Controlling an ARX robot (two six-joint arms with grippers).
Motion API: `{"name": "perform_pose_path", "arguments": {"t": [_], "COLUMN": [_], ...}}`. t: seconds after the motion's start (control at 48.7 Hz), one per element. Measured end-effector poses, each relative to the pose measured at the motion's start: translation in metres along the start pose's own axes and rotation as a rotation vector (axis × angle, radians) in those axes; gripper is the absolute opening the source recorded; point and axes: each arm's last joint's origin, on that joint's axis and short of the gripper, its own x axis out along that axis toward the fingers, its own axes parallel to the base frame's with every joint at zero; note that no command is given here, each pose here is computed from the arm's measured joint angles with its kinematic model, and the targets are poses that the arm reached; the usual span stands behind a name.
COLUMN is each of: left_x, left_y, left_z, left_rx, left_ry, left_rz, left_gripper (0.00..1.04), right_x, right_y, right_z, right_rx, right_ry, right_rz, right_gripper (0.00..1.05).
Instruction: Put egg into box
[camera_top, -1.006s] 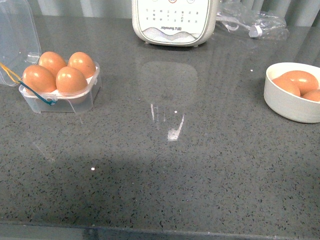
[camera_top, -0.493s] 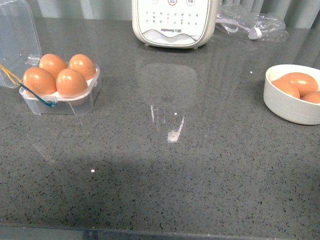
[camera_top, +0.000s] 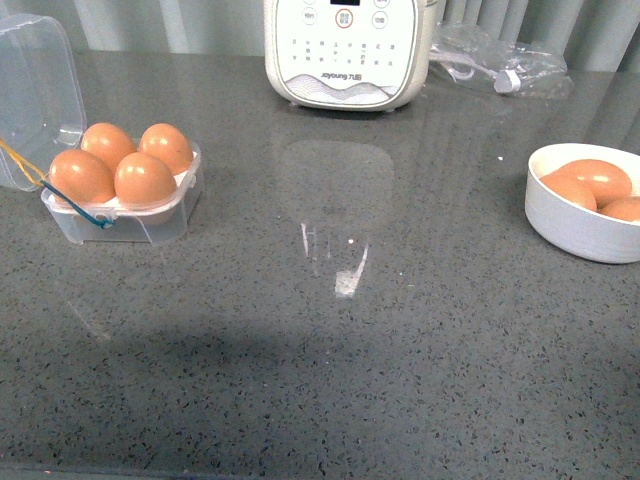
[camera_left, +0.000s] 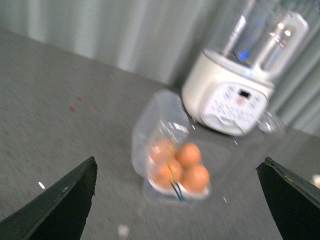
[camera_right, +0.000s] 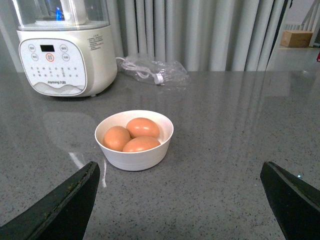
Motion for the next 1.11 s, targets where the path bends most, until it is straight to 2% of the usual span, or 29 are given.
{"name": "perform_pose_path", "arguments": {"t": [0.103, 0.267, 0.39, 0.513, 0.903, 1.108], "left_x": [0.035, 0.082, 0.117, 0.134, 0.172, 0.184], "left_y": [0.019, 0.046, 0.067, 0.075, 0.063, 0.036], "left_z": [0.019, 0.015, 0.0, -0.008, -0.01, -0.015], "left_rx": [0.05, 0.228, 0.373, 0.42, 0.37, 0.246], "left_ry": [-0.073, -0.093, -0.006, 0.055, 0.119, 0.212], "left_rz": [0.098, 0.22, 0.259, 0.279, 0.24, 0.077], "left_gripper": [0.98, 0.98, 0.98, 0.98, 0.98, 0.98], "right_x": [0.0, 0.0, 0.0, 0.0, 0.0, 0.0], "right_y": [0.0, 0.0, 0.0, 0.0, 0.0, 0.0], "right_z": [0.0, 0.0, 0.0, 0.0, 0.0, 0.0], "right_rx": [0.0, 0.0, 0.0, 0.0, 0.0, 0.0], "right_ry": [0.001, 0.0, 0.0, 0.001, 0.0, 0.001], "right_rz": [0.0, 0.0, 0.0, 0.0, 0.0, 0.0], "right_gripper": [0.97, 0.97, 0.97, 0.97, 0.97, 0.97]}}
